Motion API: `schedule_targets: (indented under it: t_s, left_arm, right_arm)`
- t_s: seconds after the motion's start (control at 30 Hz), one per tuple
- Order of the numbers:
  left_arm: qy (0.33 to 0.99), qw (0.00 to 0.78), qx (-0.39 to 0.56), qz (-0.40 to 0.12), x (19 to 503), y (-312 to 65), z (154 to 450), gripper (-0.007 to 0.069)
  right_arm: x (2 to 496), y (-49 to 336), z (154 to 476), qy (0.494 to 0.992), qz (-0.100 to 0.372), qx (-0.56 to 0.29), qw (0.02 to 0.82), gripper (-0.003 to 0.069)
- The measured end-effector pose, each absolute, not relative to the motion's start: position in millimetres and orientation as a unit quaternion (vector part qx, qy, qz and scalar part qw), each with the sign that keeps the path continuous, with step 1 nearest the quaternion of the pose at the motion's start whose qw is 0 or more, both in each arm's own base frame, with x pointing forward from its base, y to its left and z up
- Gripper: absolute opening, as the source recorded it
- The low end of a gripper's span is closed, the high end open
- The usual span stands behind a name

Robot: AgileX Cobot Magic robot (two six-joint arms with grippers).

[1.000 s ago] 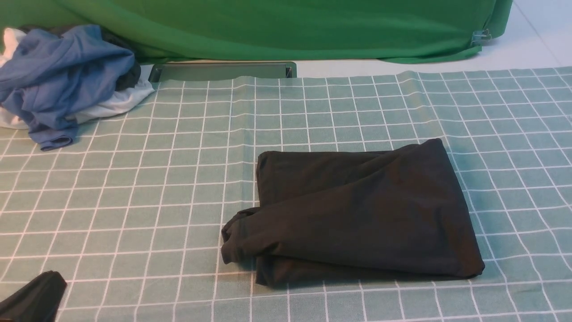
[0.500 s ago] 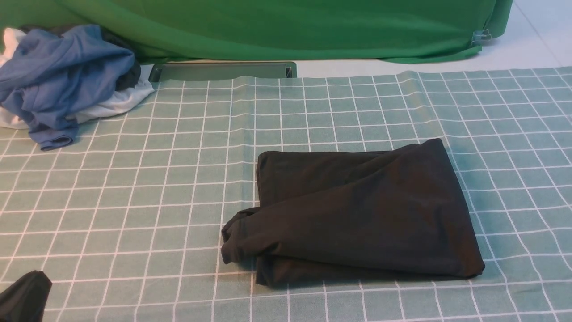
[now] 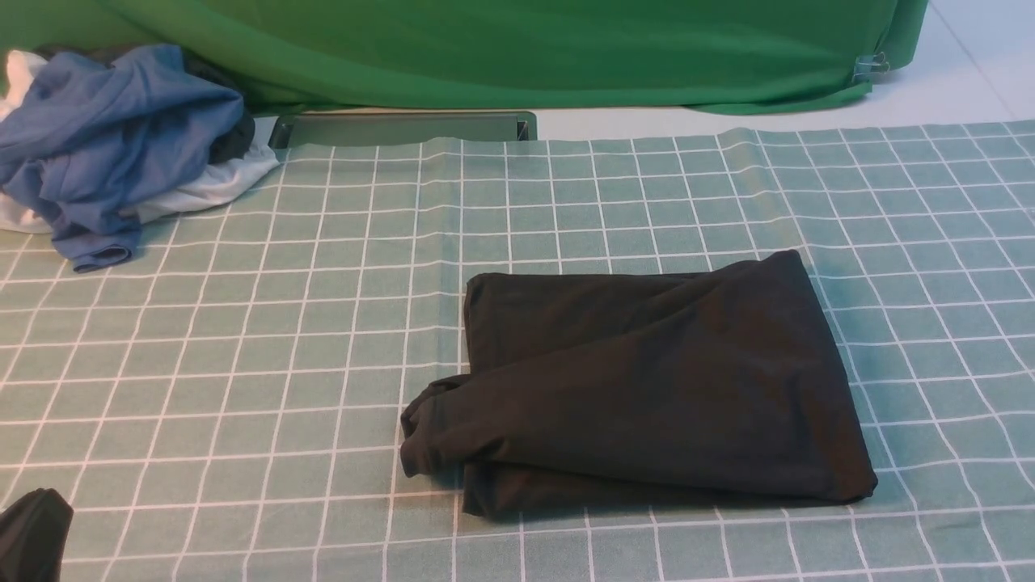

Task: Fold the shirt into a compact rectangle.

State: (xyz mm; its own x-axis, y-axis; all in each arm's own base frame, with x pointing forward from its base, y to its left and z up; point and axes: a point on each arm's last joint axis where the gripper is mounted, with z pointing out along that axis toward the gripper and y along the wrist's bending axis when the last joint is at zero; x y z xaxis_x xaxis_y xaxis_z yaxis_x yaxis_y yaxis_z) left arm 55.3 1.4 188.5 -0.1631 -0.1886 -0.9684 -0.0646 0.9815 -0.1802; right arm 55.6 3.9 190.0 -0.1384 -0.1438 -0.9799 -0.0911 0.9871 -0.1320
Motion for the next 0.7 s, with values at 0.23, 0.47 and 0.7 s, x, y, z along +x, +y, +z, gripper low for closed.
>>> schedule_targets:
  t_s: [0.23, 0.47, 0.7]
  left_arm:
    - [0.761, 0.642, -0.082, -0.047, 55.3, 1.4, 188.5, 0.0036]
    - [0.762, 0.642, -0.079, -0.043, 55.2, 1.7, 188.4, 0.0036]
    - [0.762, 0.642, -0.078, -0.041, 55.2, 1.8, 188.4, 0.0036]
  right_arm:
    - [55.6, 3.9, 190.0, 0.754, -0.020, -0.078, 0.652, 0.0239]
    - [55.6, 3.9, 190.0, 0.754, -0.020, -0.078, 0.652, 0.0239]
    - [55.6, 3.9, 190.0, 0.754, -0.020, -0.078, 0.652, 0.0239]
